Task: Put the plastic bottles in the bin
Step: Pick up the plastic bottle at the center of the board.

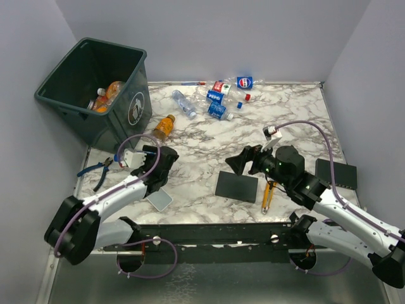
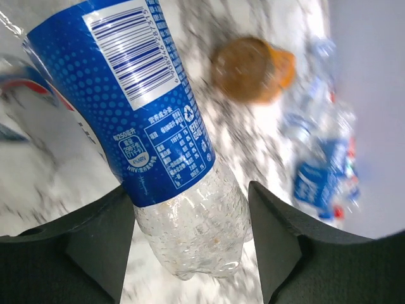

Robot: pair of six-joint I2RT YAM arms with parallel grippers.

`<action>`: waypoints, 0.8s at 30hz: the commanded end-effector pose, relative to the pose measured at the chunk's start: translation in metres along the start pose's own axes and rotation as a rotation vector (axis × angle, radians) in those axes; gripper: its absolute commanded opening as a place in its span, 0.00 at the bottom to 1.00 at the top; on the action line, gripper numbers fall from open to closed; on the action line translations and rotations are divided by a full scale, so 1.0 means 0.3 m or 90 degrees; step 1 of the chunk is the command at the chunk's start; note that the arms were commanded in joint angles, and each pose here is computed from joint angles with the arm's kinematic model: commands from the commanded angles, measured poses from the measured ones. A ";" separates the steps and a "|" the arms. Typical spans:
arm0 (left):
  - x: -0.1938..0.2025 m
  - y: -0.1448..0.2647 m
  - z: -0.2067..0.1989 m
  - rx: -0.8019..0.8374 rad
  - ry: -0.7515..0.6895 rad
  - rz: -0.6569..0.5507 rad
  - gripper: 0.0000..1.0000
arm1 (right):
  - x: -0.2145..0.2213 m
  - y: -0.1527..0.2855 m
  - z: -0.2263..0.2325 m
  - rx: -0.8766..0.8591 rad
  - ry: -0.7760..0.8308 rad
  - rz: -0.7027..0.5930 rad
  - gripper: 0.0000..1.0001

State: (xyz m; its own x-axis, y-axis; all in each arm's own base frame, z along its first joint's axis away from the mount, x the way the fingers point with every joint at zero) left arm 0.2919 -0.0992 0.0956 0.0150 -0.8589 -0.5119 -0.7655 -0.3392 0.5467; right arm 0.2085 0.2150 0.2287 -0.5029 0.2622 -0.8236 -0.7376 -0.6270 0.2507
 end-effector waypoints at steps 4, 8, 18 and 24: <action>0.050 0.253 -0.084 0.126 -0.045 0.111 0.33 | -0.102 0.026 0.063 -0.025 0.020 -0.036 0.99; 0.098 0.356 -0.124 0.190 -0.110 0.189 0.26 | -0.142 0.046 0.065 -0.012 0.036 -0.057 0.99; 0.286 0.508 -0.243 0.480 -0.446 0.297 0.22 | -0.138 0.075 0.007 0.071 0.040 -0.032 0.99; 0.251 0.671 -0.363 0.792 -0.509 0.236 0.19 | -0.079 0.080 0.093 -0.065 -0.061 -0.033 1.00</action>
State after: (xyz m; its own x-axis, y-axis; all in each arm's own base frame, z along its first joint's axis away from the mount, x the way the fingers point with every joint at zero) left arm 0.2208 -0.2505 0.1794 -0.5492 -0.3688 -0.7499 -0.7995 0.4933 0.3428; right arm 0.2065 0.2004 0.2666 -0.4502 0.2956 -0.8426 -0.7817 -0.5866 0.2118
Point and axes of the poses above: each gripper's point midway between its finger pads, its own y axis back along the fingers, its own z axis along the line the jaws close on, x = y × z, the point moved 3 cm from there along y, back along the fingers, and after that the axes turned 5 degrees about -y, right-handed, at the moved point
